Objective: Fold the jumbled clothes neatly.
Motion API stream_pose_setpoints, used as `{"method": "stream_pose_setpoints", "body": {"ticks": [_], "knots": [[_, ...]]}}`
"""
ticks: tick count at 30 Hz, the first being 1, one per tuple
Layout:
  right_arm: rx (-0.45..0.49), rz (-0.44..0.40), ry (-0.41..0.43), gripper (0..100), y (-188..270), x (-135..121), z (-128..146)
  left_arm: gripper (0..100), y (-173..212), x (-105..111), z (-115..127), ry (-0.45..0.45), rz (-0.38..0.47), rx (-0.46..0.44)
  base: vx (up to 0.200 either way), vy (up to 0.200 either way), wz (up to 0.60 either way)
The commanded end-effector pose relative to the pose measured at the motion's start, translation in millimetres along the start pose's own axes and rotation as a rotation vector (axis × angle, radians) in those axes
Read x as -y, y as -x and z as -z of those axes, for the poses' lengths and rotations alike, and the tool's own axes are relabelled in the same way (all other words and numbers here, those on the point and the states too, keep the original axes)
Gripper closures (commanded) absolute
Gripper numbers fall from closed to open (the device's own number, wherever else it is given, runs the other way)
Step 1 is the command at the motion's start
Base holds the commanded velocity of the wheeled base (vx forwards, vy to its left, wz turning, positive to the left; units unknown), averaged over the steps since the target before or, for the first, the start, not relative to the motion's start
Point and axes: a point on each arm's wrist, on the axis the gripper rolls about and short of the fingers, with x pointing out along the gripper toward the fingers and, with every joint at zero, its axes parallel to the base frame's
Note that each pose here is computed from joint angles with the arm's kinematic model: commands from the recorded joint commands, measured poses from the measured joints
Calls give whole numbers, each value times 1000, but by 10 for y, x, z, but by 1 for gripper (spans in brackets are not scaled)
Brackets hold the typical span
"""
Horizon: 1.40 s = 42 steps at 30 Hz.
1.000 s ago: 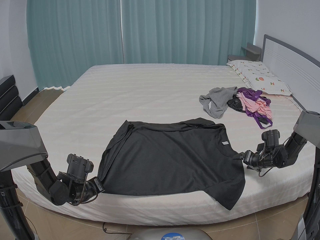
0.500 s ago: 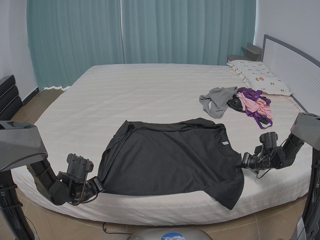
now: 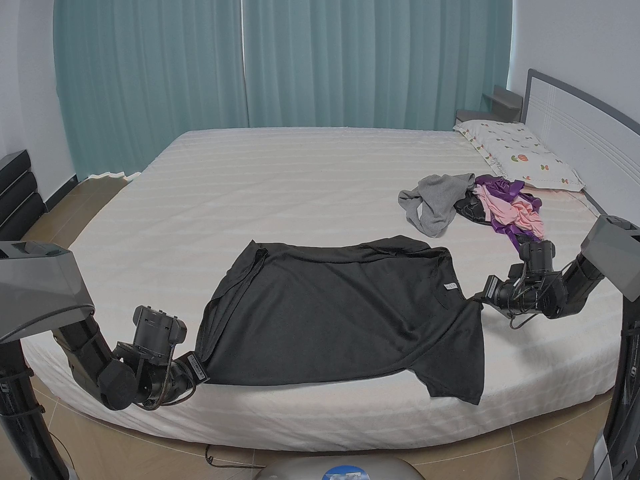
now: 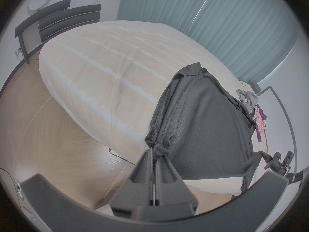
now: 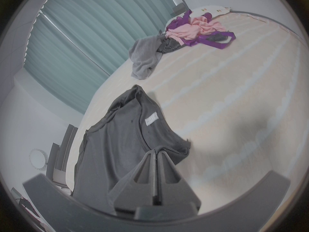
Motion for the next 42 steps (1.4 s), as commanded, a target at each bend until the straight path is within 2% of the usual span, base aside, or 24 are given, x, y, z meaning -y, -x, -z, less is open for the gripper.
{"method": "stream_pose_setpoints", "body": {"ticks": [1,12,13,17,23,26,29,33,38,42], "knots": [[29,-17,17,100,-121,-47,-74,100,-6,6,-3,3,2,2,0,0,0],[47,10,53,100,-459,-44,-21,100,-6,11,-7,4,6,2,0,0,0],[45,10,54,0,-463,-40,-17,100,-6,10,-6,4,5,1,0,0,0],[50,3,38,0,-373,-51,-52,100,-6,10,-5,6,6,-1,0,0,0],[99,0,28,0,-3,-90,-220,100,-13,7,-1,5,5,-4,0,0,0],[80,-9,22,0,148,-91,-185,100,-13,9,-2,6,7,-4,0,0,0],[-44,-44,8,0,400,-39,109,100,-14,4,-7,10,9,-6,0,0,0],[-121,-19,2,0,500,70,363,100,0,-3,3,6,7,-9,0,0,0],[-184,-28,-12,0,583,145,619,100,0,-5,5,6,8,-10,0,0,0],[-198,-32,-21,0,586,173,724,100,-3,-7,7,6,7,-11,0,0,0]]}}
